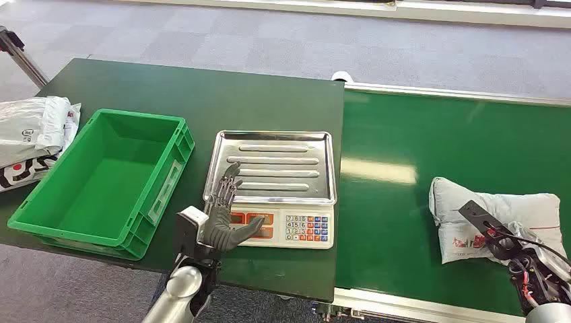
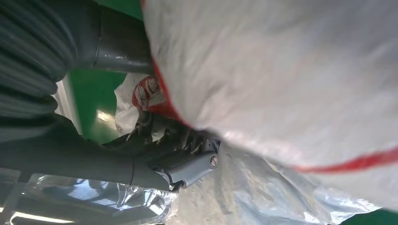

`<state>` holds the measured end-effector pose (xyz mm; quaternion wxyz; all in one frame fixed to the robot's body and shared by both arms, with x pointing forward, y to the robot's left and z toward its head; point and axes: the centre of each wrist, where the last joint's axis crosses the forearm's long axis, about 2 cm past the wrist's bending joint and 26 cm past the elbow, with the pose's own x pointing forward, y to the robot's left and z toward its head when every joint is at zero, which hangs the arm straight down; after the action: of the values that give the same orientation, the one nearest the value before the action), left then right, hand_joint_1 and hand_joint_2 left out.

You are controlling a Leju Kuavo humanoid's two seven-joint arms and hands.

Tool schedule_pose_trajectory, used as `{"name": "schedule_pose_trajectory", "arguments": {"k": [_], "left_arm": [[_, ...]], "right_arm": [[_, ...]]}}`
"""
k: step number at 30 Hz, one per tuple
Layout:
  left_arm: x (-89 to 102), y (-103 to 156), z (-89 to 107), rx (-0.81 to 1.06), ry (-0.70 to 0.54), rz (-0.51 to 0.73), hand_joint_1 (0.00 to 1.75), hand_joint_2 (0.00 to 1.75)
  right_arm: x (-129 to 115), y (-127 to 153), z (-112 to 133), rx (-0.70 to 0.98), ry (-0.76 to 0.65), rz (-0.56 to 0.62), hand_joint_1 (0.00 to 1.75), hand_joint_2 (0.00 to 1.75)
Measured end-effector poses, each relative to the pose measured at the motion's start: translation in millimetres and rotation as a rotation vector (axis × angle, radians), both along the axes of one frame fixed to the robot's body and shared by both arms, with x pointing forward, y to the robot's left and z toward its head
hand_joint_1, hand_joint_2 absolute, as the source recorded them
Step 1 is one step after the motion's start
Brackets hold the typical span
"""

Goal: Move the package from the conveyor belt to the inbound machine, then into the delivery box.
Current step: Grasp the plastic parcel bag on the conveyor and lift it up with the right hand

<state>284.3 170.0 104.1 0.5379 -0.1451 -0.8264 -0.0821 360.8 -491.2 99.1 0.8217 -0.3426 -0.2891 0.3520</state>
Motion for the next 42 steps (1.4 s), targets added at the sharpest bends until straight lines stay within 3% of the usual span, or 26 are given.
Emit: {"name": "schedule_pose_trajectory", "arguments": {"k": [9,16,27,42], "left_arm": [[-0.1,2,-0.6,0.001,0.001,0.013,0.00,1.75],[-5.5,6,0.3,-0.004,-0.003,0.038,0.00,1.75],[-7.9,8,0.7,-0.002,-0.007,0.044,0.00,1.75],[-6.1,11,10.0,-0.032,-0.093,0.141,0.00,1.75]], "right_arm": [[3,10,-3,0.015,-0.051,0.038,1.75,1.75],[8,22,-2,0.040,-0.223,0.069,1.75,1.75],[11,33,-3,0.065,-0.268,0.081,1.75,1.75],[24,61,27,0.074,-0.945,0.213,1.75,1.75]]}}
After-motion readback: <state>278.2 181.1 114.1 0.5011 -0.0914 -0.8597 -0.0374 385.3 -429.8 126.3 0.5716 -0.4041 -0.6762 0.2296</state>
